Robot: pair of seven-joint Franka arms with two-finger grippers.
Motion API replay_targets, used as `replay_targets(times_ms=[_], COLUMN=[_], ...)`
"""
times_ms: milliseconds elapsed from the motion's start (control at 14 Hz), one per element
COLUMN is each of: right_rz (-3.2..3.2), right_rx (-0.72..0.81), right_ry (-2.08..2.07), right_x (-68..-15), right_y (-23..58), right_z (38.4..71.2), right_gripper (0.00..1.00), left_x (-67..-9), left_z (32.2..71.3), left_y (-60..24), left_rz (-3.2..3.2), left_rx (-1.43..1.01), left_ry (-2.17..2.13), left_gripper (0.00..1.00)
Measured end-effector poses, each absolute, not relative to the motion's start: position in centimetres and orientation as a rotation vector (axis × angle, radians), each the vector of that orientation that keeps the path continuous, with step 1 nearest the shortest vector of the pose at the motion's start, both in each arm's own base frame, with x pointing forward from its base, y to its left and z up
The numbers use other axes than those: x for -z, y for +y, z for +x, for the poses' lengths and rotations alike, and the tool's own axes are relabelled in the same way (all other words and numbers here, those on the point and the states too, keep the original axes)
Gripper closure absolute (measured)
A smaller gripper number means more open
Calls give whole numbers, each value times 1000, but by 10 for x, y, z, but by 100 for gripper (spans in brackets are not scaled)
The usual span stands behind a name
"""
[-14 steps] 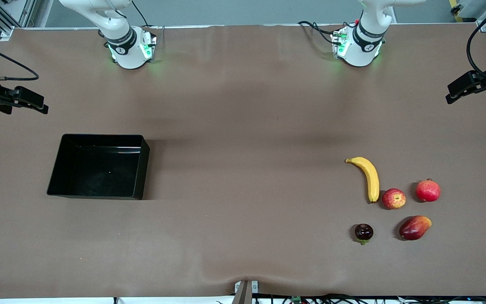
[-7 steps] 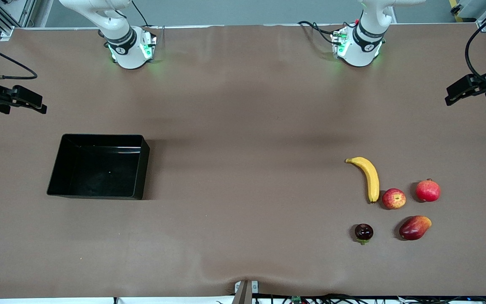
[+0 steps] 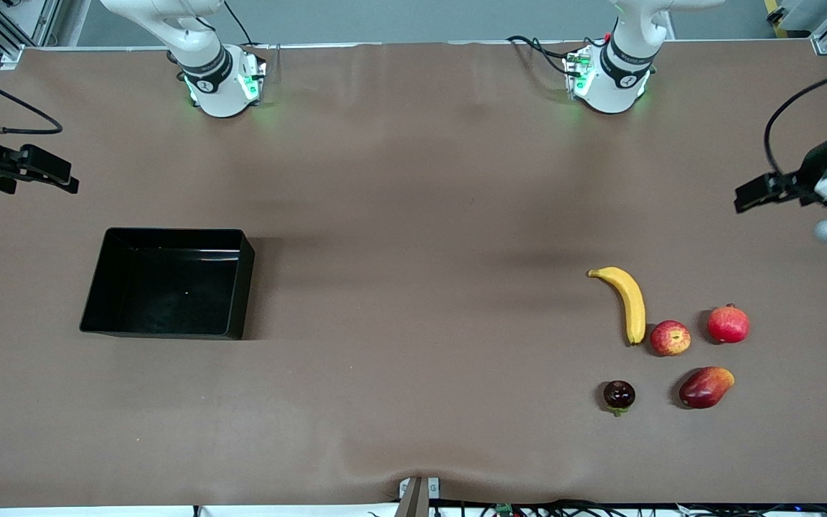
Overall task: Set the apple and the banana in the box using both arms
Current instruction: 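Move the left gripper over the red-yellow apple beside the banana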
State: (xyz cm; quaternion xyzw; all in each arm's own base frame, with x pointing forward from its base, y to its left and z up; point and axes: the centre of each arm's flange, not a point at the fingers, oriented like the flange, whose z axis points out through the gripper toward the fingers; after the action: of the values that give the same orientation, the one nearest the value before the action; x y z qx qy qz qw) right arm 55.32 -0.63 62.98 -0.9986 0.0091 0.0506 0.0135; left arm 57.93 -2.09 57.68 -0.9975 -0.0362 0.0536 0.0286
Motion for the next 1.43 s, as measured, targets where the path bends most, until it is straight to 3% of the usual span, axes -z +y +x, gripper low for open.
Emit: replay_targets(times_ms=[788, 1433], right_rz=[-3111, -3115], right_rx=[-164, -214], right_ry=[50, 63], right_x=[-630, -630], right_y=[-13, -18], right_z=[552, 547], right_gripper=[0, 0], left_x=[-431, -309], left_z=[602, 669], left_y=[-10, 18], left_rz=[-3096, -3098], left_rx=[5, 74], left_ry=[-120, -178], left_gripper=[0, 0])
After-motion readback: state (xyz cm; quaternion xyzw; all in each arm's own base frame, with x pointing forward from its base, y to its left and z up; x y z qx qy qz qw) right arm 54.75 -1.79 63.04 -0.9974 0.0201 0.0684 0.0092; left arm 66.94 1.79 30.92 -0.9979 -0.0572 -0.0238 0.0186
